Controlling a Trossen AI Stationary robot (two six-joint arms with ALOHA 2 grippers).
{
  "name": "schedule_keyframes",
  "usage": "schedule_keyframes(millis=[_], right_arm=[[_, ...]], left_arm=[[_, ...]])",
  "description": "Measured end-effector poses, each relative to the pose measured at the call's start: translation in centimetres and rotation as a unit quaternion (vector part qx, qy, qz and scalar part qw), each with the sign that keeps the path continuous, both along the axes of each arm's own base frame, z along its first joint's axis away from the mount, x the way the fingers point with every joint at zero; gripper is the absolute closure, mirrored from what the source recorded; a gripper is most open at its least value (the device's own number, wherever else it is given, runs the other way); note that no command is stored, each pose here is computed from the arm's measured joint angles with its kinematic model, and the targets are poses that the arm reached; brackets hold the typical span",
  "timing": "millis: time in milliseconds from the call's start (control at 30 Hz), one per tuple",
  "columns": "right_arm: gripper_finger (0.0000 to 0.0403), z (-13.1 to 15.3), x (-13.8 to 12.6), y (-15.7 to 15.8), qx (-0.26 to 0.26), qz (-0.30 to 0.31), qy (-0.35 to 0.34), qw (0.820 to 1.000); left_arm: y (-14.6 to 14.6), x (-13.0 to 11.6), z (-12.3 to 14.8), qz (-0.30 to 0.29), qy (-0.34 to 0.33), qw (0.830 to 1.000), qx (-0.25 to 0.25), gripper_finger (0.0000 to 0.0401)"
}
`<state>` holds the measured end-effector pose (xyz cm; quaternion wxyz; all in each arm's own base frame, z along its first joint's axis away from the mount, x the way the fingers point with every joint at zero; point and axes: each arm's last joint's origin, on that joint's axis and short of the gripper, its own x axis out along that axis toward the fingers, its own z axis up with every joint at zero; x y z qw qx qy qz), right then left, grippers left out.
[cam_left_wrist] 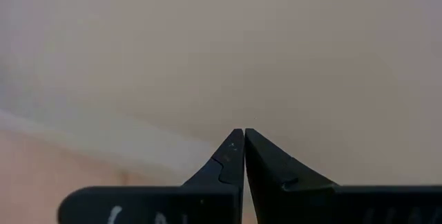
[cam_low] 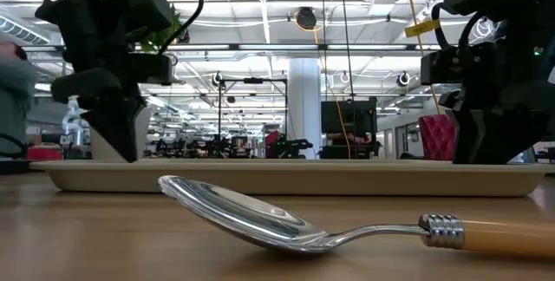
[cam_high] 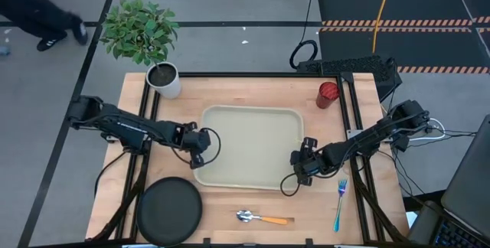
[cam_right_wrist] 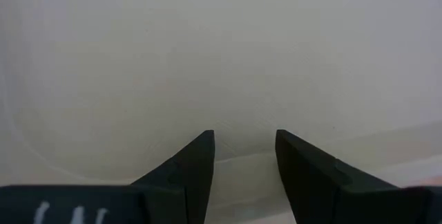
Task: Pick and place plate/cup/fork/spoon on tray
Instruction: Adjust the gray tray
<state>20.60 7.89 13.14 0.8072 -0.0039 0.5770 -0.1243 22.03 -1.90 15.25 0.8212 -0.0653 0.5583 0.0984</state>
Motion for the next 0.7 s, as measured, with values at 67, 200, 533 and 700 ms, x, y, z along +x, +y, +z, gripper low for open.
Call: schedule_keyframes(millis=[67,200,533,700], right_arm=[[0.0255,0.0,0.0,0.0,-0.007,0.008,0.002,1.0],[0.0255,0.0,-0.2,-0.4,-0.03,0.012,0.01,0.999],[0.0255,0.1,-0.2,-1.4,-0.043,0.001,0.023,0.999],[0.0255,0.1,-0.1,-1.5,-0.043,-0.001,0.022,0.999]], left_arm=[[-0.1,0.1,-0.2,0.004,0.002,1.0,-0.017,0.0395],[-0.5,0.0,-0.2,0.003,0.006,0.999,-0.04,0.0395],[-2.1,-0.3,-0.2,-0.013,0.013,0.998,-0.066,0.039],[-2.7,-0.4,-0.2,-0.024,0.017,0.997,-0.066,0.0396]])
